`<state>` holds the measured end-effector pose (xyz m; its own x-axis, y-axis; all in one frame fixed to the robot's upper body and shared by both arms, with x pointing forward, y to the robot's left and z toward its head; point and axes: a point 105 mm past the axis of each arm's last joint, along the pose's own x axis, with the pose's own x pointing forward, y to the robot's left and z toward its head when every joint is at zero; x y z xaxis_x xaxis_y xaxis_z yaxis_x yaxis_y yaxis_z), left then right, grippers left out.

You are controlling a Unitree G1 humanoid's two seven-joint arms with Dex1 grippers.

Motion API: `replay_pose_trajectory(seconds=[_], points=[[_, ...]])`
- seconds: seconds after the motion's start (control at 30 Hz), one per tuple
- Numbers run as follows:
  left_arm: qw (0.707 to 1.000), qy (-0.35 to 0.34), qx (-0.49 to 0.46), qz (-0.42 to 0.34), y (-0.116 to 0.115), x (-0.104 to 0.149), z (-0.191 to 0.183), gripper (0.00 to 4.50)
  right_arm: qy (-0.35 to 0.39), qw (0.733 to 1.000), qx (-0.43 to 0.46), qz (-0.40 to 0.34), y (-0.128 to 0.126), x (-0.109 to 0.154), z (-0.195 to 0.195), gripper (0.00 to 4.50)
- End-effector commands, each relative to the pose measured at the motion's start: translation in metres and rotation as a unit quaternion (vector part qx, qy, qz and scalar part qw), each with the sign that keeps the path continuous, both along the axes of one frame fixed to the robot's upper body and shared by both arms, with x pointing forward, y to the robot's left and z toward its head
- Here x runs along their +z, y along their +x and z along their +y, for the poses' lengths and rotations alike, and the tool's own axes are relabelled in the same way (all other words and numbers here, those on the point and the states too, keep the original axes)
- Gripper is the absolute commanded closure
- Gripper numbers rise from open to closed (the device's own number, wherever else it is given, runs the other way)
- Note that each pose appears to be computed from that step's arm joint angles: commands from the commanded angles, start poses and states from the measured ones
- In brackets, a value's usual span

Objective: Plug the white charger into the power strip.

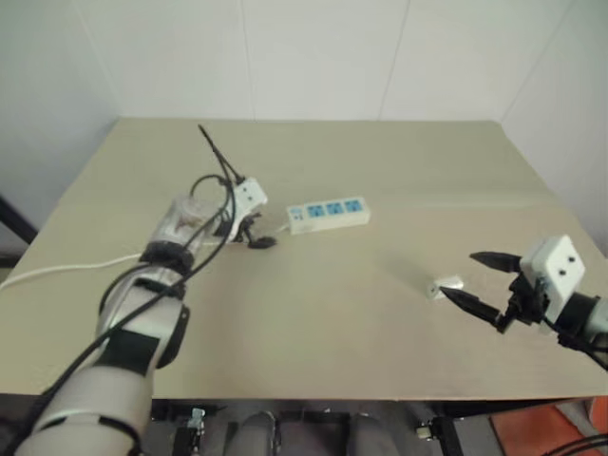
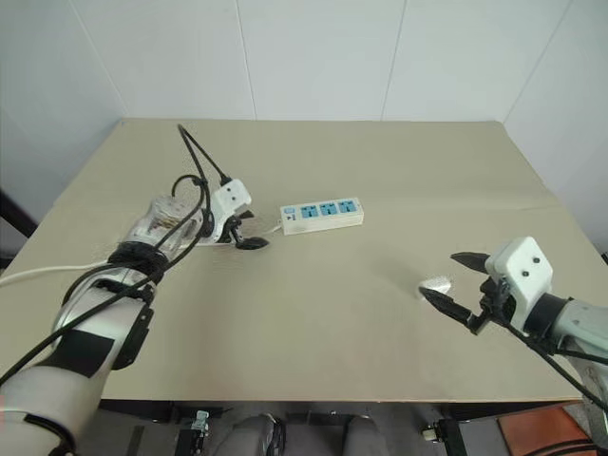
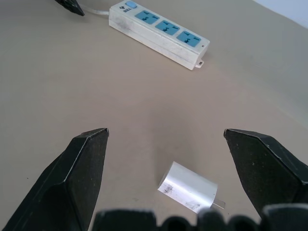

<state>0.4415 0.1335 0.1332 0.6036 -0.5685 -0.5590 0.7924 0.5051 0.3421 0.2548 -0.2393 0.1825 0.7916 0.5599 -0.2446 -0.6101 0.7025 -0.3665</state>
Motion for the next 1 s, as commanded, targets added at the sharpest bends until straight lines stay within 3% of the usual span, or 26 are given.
replay_pose_trajectory(seconds=[0.03, 0.13, 0.53, 0.77, 1.0], points=[[0.999, 0.034, -0.001, -0.024, 0.006, 0.003, -0.002, 0.05, 0.002, 0.999, -0.007, -0.035, -0.006, 0.016, -0.001, 0.00], [0.998, 0.058, 0.012, -0.027, 0.007, -0.009, -0.002, 0.67, 0.004, 0.999, -0.011, -0.038, -0.009, 0.018, -0.001, 0.00], [0.999, 0.039, 0.016, -0.002, 0.002, -0.023, -0.001, 4.48, 0.005, 0.999, -0.019, -0.042, -0.013, 0.021, -0.001, 0.00], [0.999, 0.001, -0.047, 0.011, -0.009, -0.017, -0.005, 4.48, 0.005, 0.999, -0.013, -0.041, -0.008, 0.020, 0.001, 0.00], [0.972, -0.043, -0.227, 0.053, -0.058, -0.018, 0.002, 4.48, 0.005, 0.999, -0.007, -0.037, -0.008, 0.019, 0.002, 0.00]])
